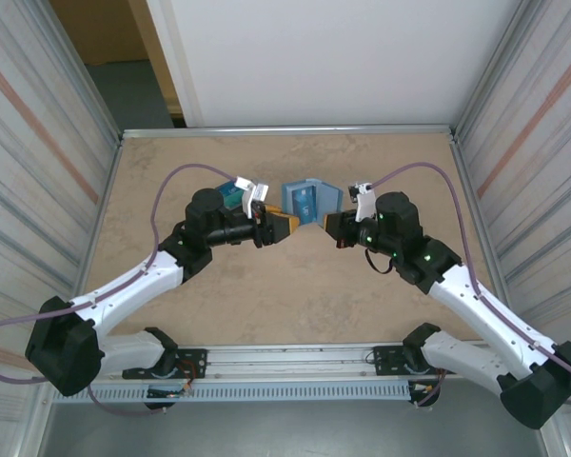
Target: Take the credit cards out of the card holder
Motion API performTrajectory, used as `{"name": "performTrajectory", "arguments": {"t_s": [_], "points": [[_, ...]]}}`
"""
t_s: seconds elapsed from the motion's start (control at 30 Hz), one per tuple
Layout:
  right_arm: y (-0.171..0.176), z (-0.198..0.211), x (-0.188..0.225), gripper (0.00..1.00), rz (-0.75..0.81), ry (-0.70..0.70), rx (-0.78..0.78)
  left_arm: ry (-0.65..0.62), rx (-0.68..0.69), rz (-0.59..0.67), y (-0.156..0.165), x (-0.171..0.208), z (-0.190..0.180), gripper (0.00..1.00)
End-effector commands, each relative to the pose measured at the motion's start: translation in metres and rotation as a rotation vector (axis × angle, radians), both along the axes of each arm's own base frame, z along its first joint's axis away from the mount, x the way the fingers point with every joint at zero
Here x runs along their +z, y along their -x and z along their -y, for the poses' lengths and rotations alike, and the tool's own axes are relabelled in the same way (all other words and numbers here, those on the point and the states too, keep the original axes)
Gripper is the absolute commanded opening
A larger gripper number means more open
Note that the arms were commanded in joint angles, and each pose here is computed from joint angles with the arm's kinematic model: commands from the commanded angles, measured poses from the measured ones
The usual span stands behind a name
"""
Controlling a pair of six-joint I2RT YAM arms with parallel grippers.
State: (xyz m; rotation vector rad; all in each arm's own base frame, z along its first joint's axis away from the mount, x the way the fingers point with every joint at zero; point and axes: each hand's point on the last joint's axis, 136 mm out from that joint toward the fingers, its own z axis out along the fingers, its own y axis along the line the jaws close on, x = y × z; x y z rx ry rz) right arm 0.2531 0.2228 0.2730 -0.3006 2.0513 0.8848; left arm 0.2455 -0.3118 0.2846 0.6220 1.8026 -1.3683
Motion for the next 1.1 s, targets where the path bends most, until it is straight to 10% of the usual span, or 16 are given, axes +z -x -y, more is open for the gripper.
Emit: {"name": "performTrajectory", "arguments": {"t_s": [0.0, 0.47, 0.73, 1.07], "points": [[0.002, 0.004, 0.016, 0.00, 0.031, -0.030, -0.020, 0.028, -0.022, 0.029, 0.001, 0.009, 0.000, 0.59], [0.012, -0.012, 0.017, 0.01, -0.050, -0.064, 0.070, -0.020, 0.027, 0.027, -0.018, -0.010, 0.005, 0.60], [0.006, -0.010, 0.005, 0.04, -0.105, -0.043, 0.043, -0.051, 0.009, 0.018, -0.019, -0.022, 0.011, 0.21], [-0.009, 0.035, -0.012, 0.76, -0.188, 0.054, -0.173, -0.166, 0.093, -0.048, -0.022, -0.055, -0.005, 0.02]]}}
